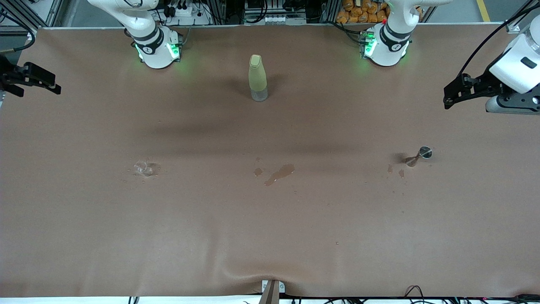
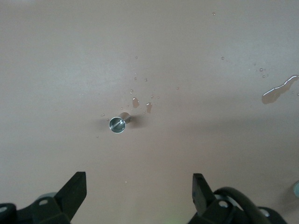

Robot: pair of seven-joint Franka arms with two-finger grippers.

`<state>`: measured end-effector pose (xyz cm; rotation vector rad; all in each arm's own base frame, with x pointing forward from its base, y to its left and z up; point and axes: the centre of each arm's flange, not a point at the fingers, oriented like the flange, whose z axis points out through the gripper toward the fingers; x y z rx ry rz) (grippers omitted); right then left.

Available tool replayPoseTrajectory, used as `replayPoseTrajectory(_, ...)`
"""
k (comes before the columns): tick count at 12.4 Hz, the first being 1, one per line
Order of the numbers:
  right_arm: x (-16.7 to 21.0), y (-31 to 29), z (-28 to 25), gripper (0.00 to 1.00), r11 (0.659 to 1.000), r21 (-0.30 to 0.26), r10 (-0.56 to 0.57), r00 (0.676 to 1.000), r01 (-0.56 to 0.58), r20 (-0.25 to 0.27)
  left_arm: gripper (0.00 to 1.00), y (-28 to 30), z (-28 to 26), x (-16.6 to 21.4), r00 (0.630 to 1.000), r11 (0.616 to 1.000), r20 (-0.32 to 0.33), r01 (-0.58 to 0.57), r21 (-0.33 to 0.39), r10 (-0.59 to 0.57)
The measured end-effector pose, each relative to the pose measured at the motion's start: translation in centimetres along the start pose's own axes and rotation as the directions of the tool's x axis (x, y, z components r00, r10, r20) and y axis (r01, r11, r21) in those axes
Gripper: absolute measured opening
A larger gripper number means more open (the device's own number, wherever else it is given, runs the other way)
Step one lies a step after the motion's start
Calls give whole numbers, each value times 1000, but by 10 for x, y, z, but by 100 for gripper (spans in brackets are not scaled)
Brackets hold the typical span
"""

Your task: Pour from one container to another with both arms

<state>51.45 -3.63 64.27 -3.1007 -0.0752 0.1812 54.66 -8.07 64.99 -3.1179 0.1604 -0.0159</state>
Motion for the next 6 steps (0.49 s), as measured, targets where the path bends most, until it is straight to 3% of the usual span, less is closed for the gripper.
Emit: replayPoseTrajectory(6,0,0,1,100,1000,-4,0,1000,0,2,100,3,4,2,1000,1000,7,-2,-18,2)
